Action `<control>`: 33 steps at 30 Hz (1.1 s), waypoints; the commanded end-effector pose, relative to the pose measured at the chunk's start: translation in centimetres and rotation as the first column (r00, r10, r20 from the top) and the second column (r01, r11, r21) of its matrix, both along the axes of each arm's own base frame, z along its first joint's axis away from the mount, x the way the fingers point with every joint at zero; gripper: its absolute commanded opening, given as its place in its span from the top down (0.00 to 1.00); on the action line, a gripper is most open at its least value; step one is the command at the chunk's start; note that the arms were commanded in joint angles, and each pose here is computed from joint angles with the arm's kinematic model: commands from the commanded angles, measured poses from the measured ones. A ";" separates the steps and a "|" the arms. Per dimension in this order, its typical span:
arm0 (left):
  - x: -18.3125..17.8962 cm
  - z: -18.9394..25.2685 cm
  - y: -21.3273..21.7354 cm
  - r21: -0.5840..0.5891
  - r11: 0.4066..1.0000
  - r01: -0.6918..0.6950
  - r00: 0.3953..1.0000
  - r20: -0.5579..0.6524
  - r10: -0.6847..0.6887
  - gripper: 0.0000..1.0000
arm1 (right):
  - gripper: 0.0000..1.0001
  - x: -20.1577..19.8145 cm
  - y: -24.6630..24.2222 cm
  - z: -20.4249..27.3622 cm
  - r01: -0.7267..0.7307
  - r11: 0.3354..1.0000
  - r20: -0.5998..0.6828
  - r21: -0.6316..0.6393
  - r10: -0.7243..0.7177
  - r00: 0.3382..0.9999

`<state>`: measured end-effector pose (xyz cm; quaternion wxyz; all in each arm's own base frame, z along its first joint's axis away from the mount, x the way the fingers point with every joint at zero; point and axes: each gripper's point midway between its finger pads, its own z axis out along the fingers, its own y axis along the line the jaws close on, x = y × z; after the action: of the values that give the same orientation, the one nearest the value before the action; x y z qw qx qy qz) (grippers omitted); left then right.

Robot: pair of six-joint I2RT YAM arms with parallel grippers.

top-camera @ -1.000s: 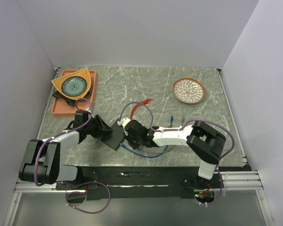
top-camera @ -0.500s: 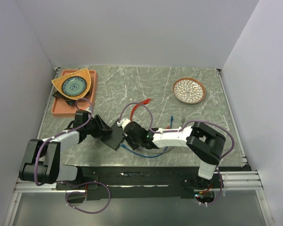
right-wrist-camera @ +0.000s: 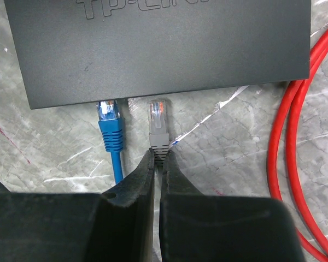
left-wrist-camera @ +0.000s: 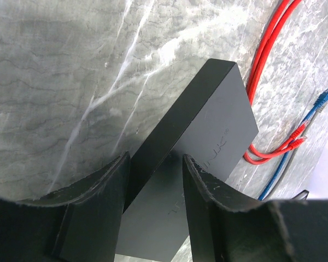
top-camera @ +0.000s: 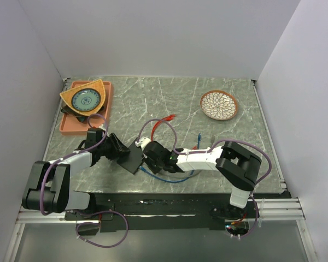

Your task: Insert the plug into the switch port

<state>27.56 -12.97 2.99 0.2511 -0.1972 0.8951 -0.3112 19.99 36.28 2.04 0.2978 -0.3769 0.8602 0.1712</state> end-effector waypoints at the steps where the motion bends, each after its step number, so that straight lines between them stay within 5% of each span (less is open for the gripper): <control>1: -0.9 -1.1 -0.1 0.007 1.000 0.026 0.999 -0.042 -0.026 0.51 | 1.00 0.5 2.1 2.7 -0.009 0.997 0.045 0.082 0.006 0.999; 33: -0.9 -0.3 -0.7 -0.025 0.999 0.048 0.999 -0.007 -0.048 0.52 | 1.00 1.4 3.7 2.7 -0.037 0.997 0.079 0.074 0.031 0.996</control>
<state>27.73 -13.23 3.03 0.2526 -0.1925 0.8930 -0.3190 20.16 36.76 2.52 0.3038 -0.3873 0.8546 0.1657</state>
